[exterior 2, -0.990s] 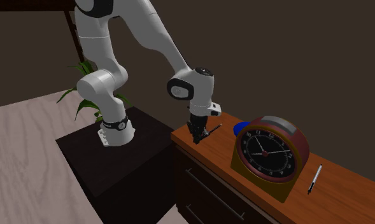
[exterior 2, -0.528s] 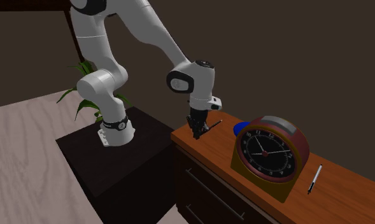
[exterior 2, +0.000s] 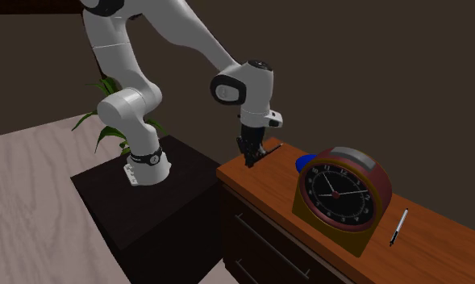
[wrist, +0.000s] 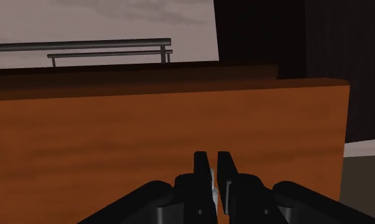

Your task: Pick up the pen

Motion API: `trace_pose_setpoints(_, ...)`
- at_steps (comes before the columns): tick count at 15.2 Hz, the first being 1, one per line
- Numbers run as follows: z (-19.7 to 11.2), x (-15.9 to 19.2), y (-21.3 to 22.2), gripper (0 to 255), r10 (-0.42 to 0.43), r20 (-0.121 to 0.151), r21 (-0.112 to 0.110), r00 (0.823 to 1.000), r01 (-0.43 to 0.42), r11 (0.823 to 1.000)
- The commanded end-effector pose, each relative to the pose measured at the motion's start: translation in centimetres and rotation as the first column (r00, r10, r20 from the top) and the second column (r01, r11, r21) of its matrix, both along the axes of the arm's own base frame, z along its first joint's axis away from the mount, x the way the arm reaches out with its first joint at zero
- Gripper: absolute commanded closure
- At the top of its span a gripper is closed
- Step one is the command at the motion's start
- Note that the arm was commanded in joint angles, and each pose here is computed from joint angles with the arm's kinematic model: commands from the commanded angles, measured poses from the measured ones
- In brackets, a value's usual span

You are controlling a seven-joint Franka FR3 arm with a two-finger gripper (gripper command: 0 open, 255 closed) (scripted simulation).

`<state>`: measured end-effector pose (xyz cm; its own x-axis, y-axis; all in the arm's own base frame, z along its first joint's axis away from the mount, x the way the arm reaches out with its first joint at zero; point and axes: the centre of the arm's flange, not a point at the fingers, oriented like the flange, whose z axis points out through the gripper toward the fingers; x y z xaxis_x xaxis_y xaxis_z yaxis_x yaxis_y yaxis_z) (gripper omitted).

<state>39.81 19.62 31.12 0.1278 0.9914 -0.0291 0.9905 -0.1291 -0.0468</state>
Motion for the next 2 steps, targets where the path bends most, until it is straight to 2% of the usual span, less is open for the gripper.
trace_pose_setpoints(1, 0.62, 0.00, -0.01, 255, 0.000, -0.001, 0.000, 1.000, 0.000, 1.000)
trace_pose_setpoints(2, 0.62, 0.01, 0.00, 255, 0.000, -0.001, 0.000, 1.000, 0.000, 1.000)
